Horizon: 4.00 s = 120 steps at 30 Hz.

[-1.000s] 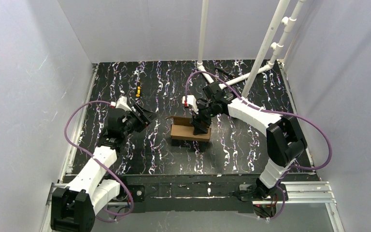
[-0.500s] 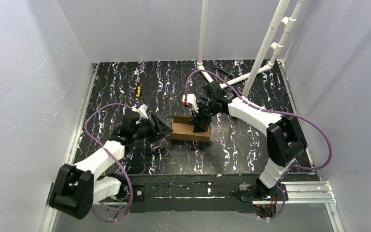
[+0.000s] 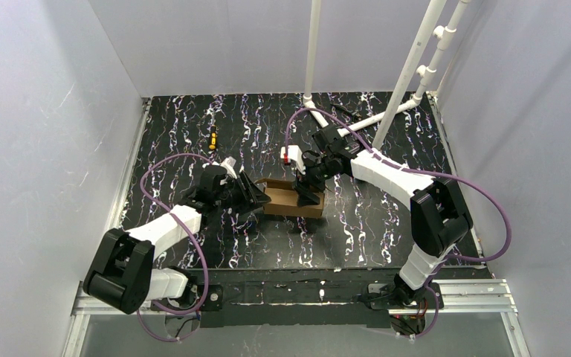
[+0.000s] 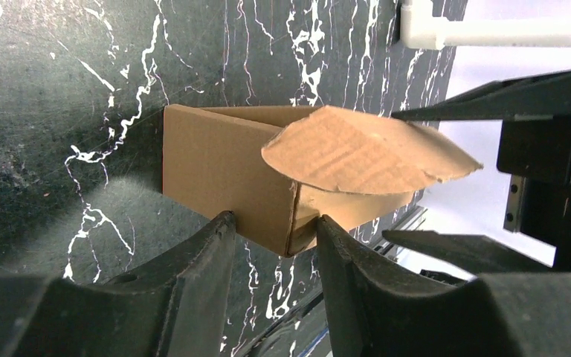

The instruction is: Fold the paper box

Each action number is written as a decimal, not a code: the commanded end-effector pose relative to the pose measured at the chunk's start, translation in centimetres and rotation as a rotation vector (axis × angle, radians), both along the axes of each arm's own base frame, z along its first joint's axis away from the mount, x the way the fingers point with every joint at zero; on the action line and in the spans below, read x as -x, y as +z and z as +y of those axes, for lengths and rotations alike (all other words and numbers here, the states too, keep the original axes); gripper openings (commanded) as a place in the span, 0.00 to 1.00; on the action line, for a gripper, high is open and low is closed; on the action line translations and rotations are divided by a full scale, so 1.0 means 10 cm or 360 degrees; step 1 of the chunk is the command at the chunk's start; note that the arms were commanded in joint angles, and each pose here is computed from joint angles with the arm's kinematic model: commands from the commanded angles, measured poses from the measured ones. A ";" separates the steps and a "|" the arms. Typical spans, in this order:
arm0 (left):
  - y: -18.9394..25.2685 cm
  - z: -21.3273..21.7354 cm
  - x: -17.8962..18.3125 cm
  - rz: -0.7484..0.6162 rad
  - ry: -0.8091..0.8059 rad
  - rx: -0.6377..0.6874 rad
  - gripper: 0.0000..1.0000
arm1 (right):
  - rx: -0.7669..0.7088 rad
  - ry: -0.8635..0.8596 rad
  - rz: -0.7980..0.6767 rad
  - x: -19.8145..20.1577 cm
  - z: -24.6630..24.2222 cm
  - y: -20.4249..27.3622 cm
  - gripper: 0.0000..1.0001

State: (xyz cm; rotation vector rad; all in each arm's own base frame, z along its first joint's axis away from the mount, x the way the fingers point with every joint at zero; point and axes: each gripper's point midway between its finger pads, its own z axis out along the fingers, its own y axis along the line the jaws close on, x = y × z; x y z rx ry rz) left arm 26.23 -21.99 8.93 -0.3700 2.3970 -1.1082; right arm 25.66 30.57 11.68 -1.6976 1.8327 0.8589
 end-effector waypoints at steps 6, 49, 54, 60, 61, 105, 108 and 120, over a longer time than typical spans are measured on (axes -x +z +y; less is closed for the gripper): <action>0.02 -0.03 -0.08 0.0028 0.0072 -0.0008 0.40 | 0.0034 0.0098 -0.0136 0.11 0.11 0.02 0.86; 0.51 0.83 0.02 -0.0396 0.0387 -0.0122 0.52 | -0.0143 -0.0431 0.0311 -0.38 0.27 0.01 0.49; 0.44 0.84 0.15 -0.0316 0.0454 -0.0018 0.52 | -0.0299 -0.0728 0.0559 -0.56 0.54 0.04 0.49; 0.29 0.88 0.20 -0.0142 0.0574 0.0014 0.55 | -0.0579 -0.1109 0.1031 -0.66 0.98 0.07 0.51; 0.27 0.87 0.20 -0.0113 0.0577 0.0017 0.56 | -0.0597 -0.1184 0.1140 -0.65 1.02 0.01 0.51; -0.41 0.91 -0.58 0.0460 0.0025 -0.0780 0.61 | -0.0211 -0.1116 0.0196 -1.12 0.23 -0.41 0.87; -0.35 0.91 -0.62 0.0420 0.0000 -0.0788 0.61 | -0.0256 -0.0996 0.0036 -1.08 0.18 -0.22 0.87; 0.49 0.77 -0.66 -0.0057 0.0028 -0.0559 0.65 | -0.0072 -0.0790 0.0184 -0.63 0.34 -0.60 0.19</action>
